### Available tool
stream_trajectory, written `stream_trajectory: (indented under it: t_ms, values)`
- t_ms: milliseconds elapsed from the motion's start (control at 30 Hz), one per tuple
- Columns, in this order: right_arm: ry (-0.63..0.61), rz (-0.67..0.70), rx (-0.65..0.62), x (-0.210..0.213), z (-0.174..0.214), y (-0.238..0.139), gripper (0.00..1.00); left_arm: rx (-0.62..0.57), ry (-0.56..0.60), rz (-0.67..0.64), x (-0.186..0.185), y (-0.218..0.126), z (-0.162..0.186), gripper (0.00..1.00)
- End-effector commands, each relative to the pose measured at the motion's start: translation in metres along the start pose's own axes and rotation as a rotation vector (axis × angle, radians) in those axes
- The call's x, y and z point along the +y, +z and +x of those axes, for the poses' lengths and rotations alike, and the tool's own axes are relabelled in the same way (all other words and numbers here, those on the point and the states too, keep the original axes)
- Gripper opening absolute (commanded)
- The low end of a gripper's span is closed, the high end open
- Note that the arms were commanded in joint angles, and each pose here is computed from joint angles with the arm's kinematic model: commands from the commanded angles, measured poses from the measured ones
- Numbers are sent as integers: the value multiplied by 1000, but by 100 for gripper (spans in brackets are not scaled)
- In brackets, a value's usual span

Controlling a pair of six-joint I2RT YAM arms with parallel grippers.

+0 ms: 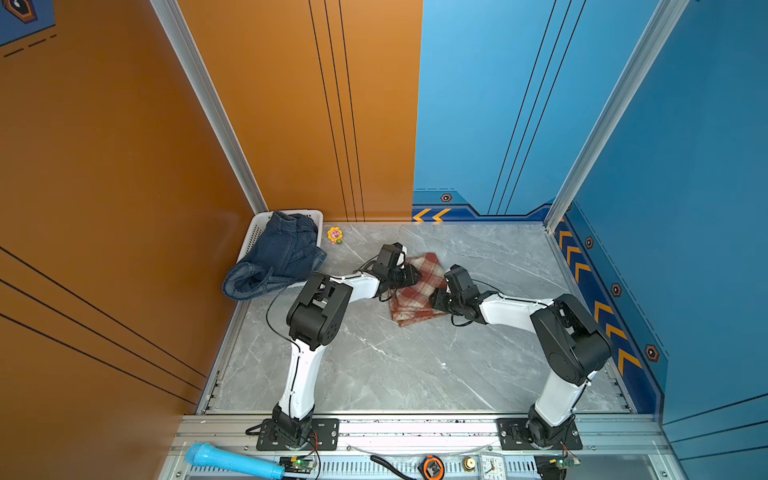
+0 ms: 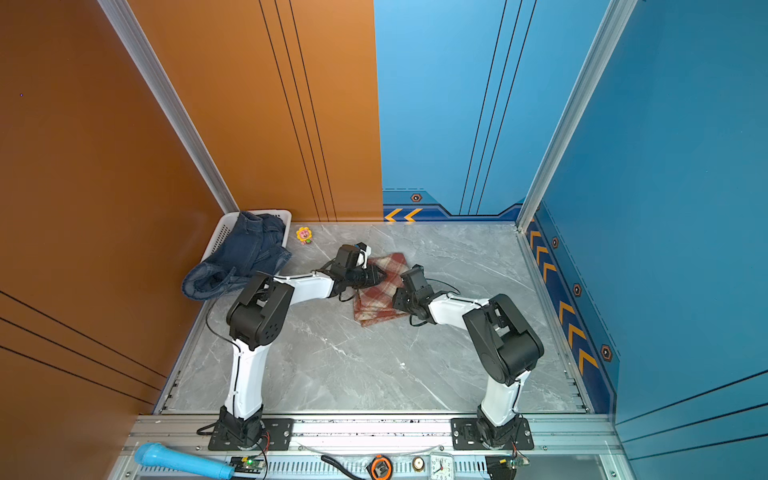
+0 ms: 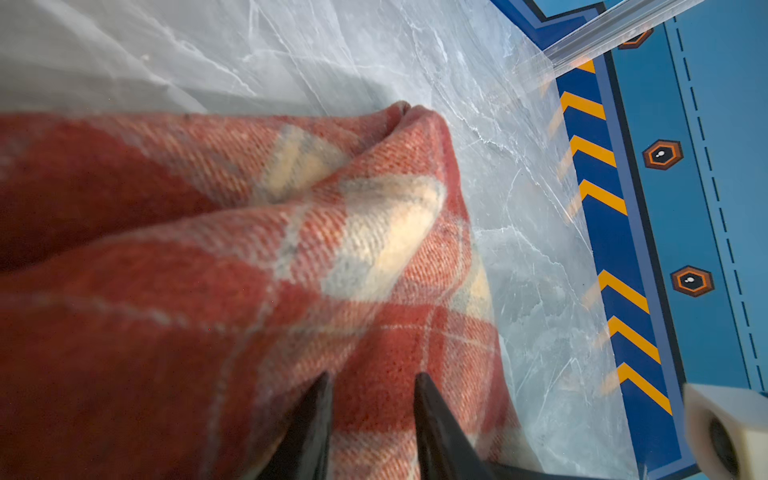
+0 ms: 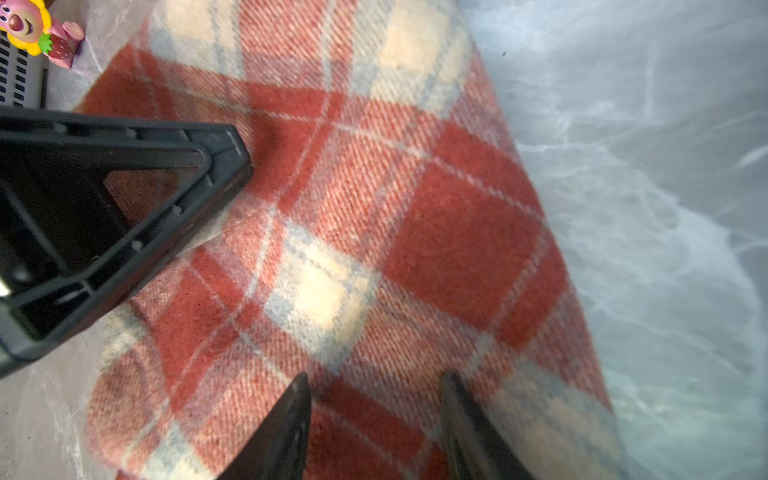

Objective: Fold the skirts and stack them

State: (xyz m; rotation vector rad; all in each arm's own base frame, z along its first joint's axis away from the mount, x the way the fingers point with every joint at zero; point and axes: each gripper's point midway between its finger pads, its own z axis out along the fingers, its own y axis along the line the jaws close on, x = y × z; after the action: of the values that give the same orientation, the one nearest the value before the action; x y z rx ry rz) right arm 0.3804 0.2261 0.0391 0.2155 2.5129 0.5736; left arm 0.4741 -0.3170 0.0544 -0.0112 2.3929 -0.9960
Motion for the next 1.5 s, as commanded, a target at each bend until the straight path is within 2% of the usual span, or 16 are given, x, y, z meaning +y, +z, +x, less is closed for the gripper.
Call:
stream_trajectory:
  t_ms: [0, 200, 533, 667, 900, 1133, 1267, 1467]
  values:
    - [-7, 57, 35, -15, 3, 4, 52, 13, 9, -3, 4, -7, -3, 37]
    - [-38, 44, 49, -9, -15, 12, 52, -17, 59, 25, -12, -20, -32, 42]
    - [-63, 61, 110, -18, -16, 25, 52, -34, 95, 9, 1, -11, -65, 44]
    - [-57, 55, 123, -21, -18, 26, 53, -14, 91, -28, 25, -2, -70, 45]
    - [-70, 26, 145, -24, -28, 27, 54, 62, 74, -123, 66, 9, -51, 43]
    - [-95, 1, 149, -32, -60, 37, 56, 125, 51, -195, 87, -2, -27, 42]
    - [-72, 1, 119, -44, -84, 45, 57, 149, 33, -197, 78, -7, -10, 41]
    - [-3, -11, 52, -58, -135, 59, 58, 165, 33, -174, 41, -12, 23, 41]
